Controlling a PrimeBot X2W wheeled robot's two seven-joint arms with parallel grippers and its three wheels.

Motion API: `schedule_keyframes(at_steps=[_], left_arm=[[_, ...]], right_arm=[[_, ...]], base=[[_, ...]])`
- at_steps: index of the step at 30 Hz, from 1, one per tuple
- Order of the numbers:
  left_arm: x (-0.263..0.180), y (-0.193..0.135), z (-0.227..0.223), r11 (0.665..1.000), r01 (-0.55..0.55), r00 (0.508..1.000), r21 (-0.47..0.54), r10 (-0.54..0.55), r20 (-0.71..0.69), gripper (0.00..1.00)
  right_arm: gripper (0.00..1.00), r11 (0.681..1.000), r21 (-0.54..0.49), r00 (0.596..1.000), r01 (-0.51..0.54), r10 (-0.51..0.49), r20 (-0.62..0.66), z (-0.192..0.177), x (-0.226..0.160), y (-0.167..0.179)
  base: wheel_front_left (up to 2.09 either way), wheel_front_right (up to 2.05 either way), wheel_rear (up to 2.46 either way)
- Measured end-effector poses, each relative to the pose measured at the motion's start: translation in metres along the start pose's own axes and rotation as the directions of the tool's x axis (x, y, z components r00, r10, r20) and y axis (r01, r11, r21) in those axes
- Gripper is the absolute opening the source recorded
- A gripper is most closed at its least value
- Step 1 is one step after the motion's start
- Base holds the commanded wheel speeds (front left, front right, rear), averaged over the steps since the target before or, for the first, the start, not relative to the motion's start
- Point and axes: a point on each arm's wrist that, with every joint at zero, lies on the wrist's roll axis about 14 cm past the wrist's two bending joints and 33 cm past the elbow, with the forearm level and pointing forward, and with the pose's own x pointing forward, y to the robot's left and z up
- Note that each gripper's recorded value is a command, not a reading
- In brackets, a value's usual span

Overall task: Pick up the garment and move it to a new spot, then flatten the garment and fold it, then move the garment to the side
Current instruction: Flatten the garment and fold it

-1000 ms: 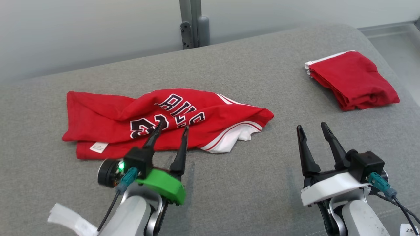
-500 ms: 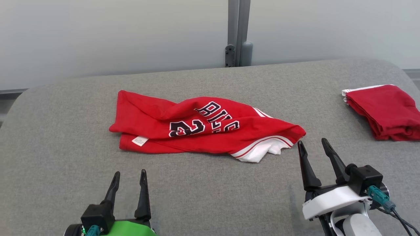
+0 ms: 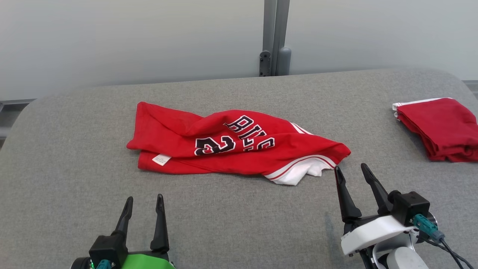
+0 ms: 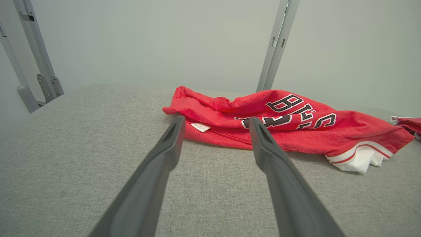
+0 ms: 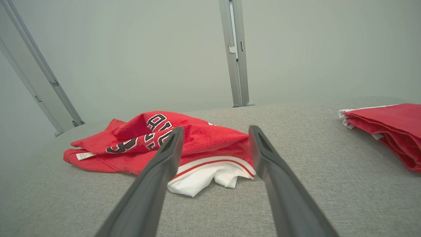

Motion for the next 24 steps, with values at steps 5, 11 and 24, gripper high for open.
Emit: schedule_keyframes(at_steps=[5, 11, 24], left_arm=[[0.0, 0.0, -0.003, 1.0, 0.0, 1.0, -0.002, 0.0, -0.008, 1.0], [0.0, 0.004, -0.009, 1.0, -0.016, 1.0, -0.005, 0.016, -0.026, 1.0], [0.012, 0.027, -0.012, 0.995, -0.098, 0.995, 0.001, 0.098, -0.034, 1.0]], right_arm=[[1.0, 1.0, -0.002, 1.0, 0.0, 0.0, -0.016, -0.005, 0.0, 0.0], [1.0, 1.0, -0.015, 0.997, -0.016, 0.015, -0.073, -0.024, 0.004, 0.002], [1.0, 0.998, 0.034, 0.95, -0.056, 0.063, -0.307, -0.105, 0.045, 0.012]], base=[[0.0, 0.0, 0.0], [0.0, 0.0, 0.0], [0.0, 0.0, 0.0]])
